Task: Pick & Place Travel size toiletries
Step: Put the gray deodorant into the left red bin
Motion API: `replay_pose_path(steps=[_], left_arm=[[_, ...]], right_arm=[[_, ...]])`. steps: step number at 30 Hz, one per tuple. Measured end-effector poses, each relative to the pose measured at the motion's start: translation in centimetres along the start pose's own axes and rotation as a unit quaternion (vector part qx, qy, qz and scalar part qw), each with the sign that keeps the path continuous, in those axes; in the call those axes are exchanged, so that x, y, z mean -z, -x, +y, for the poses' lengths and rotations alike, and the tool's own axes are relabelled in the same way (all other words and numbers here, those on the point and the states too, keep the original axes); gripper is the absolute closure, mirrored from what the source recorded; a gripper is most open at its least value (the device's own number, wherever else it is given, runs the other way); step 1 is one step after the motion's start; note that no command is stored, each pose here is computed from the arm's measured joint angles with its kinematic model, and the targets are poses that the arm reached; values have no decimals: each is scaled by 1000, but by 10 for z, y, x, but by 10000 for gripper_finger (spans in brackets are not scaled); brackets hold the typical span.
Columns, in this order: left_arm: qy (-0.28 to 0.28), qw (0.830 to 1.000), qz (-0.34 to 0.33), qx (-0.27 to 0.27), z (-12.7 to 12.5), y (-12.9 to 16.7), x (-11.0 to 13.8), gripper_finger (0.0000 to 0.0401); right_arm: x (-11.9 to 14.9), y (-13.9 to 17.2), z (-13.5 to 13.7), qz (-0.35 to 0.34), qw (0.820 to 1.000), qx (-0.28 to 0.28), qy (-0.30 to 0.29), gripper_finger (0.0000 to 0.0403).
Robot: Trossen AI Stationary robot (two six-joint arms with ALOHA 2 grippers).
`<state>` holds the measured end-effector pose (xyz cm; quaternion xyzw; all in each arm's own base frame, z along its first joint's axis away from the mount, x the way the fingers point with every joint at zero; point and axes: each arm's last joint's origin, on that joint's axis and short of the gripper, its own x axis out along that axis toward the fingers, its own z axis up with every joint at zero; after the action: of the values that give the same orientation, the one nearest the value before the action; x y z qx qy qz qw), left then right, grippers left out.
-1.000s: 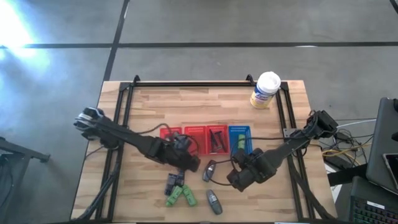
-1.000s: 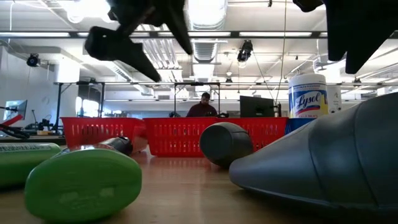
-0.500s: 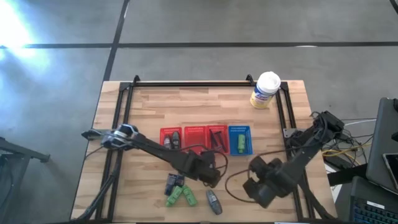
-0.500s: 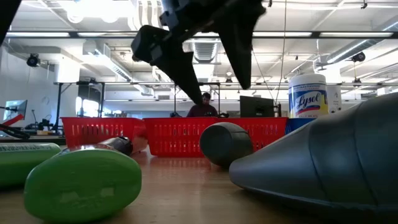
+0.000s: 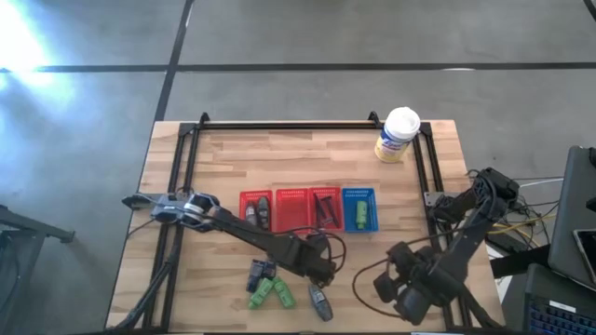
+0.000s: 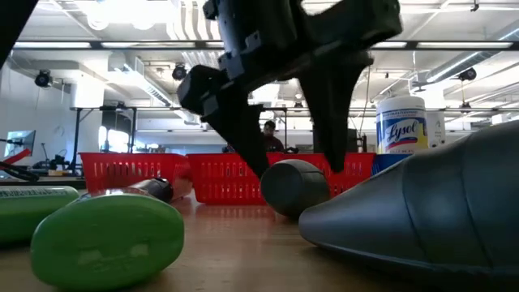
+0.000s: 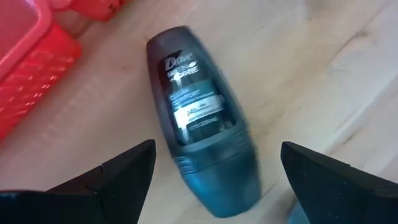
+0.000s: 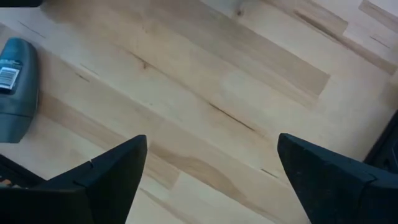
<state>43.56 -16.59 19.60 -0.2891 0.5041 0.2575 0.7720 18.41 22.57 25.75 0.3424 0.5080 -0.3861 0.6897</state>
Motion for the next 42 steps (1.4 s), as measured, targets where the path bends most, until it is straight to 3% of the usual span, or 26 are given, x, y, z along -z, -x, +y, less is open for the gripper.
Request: replay_pose_path(steps=[10,18,20,24,28,34,38,42], left_arm=[[12,1000,-14,20,4,-23,5,82],[6,1000,-12,16,6,-24,7,192],[3,1000,-5,22,6,-22,7,196],[0,999,-2,40,4,0,9,196],[3,998,-20,57,5,52,18,196],[66,991,-117,-29,42,121,29,196],[127,980,-137,-74,83,121,19,196],[189,972,-122,-60,119,97,12,196]], right_arm=[[0,0,1,-11,1000,-5,0,76],[0,-2,0,-14,1000,-2,0,92],[0,-3,-1,-15,1000,0,0,96],[0,-5,-1,-16,1000,2,0,103],[0,-5,-2,-16,1000,3,0,105],[0,-7,-2,-18,1000,5,0,90],[-1,-7,-2,-29,1000,1,0,79],[-1,-8,-3,-30,1000,2,1,72]])
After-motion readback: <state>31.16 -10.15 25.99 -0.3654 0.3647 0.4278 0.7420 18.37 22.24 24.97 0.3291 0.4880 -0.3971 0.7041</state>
